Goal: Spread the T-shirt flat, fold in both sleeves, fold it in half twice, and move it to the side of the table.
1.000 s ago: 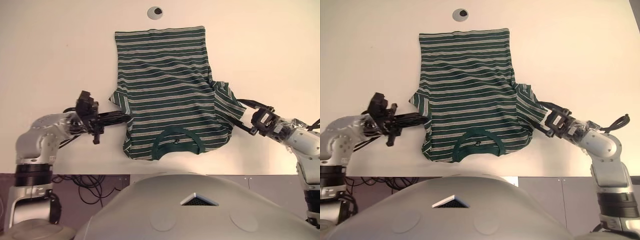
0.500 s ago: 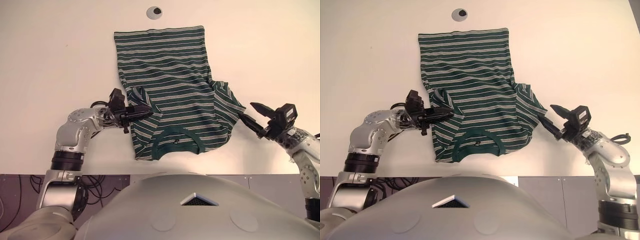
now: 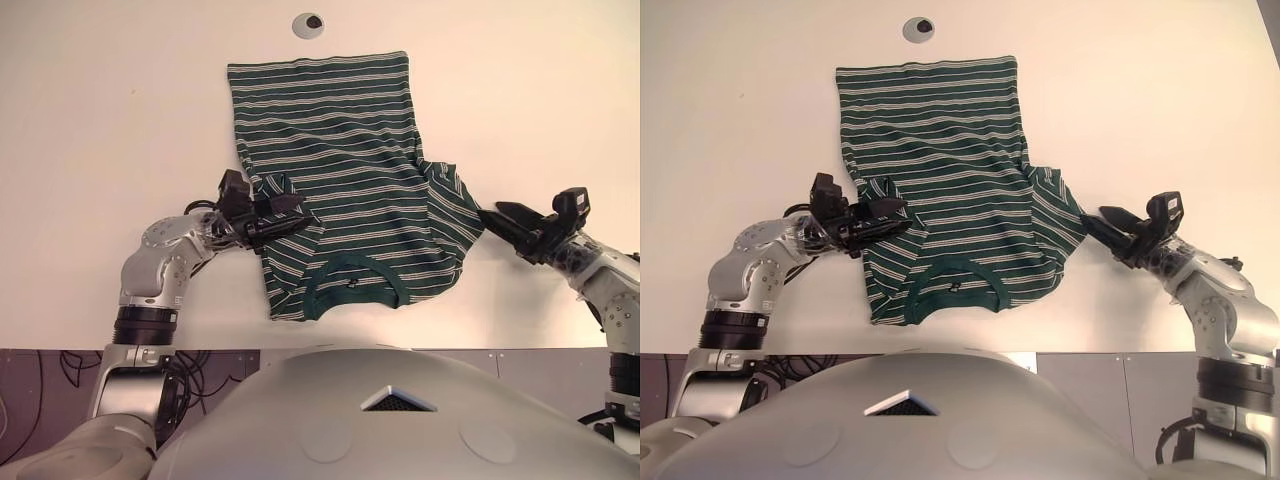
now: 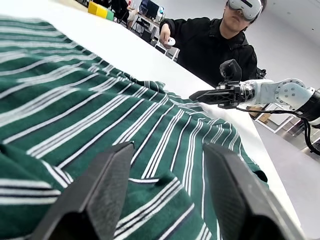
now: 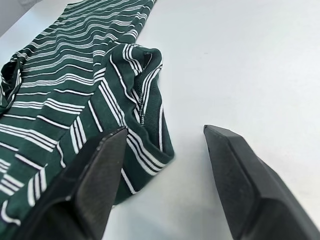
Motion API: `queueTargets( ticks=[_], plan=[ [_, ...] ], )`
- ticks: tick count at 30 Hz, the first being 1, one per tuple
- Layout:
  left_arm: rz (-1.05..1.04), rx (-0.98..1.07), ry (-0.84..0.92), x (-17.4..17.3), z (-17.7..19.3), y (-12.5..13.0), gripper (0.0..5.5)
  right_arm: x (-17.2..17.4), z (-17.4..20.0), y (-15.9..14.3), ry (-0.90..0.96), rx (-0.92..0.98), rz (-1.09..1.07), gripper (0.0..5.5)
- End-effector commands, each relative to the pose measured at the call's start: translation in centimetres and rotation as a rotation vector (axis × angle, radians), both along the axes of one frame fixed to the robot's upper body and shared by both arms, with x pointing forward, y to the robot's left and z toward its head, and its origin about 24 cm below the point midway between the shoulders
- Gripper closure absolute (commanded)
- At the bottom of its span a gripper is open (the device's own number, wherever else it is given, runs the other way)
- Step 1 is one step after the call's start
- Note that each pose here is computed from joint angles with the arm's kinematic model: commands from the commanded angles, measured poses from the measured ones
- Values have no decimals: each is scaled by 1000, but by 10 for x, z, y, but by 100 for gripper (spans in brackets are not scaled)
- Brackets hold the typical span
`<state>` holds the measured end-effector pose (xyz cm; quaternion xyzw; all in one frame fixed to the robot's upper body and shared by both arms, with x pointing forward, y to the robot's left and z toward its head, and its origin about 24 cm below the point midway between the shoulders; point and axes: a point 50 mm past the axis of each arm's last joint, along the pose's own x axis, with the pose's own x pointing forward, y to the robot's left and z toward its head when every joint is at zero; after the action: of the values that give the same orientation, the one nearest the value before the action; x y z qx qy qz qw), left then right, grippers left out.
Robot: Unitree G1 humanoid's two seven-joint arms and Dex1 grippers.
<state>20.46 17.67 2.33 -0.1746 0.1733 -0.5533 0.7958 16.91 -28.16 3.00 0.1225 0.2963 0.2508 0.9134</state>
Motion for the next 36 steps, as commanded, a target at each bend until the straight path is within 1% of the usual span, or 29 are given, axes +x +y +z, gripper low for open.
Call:
queueTargets(
  ticks=[1,9,10,14,20,21,25,29,31,33,36],
  plan=[
    [-3,6,-42,-2,4,1,295,-9,-9,5,67,-8,24,340],
    [20,9,-64,2,8,6,295,-17,-9,8,76,-7,49,468],
    [19,11,-66,2,8,6,295,-17,-9,8,76,-6,50,478],
    [24,23,-77,-5,7,12,295,-15,-9,6,59,-20,40,549],
    [35,82,-95,-26,16,36,295,-9,6,17,-31,22,63,549],
    [25,130,-113,-31,15,42,295,-9,10,21,-47,32,83,549],
    [-98,313,-189,-55,17,65,295,-14,23,37,-92,44,151,549],
    [-285,417,-183,-83,34,90,295,-11,33,53,-137,26,214,549],
    [-336,478,-174,-94,35,96,295,-8,38,66,-156,33,265,549],
    [-378,542,-166,-104,26,101,295,-5,39,80,-163,40,319,549],
    [-362,556,-156,-110,12,99,295,2,40,100,-161,49,398,549]
  ],
)
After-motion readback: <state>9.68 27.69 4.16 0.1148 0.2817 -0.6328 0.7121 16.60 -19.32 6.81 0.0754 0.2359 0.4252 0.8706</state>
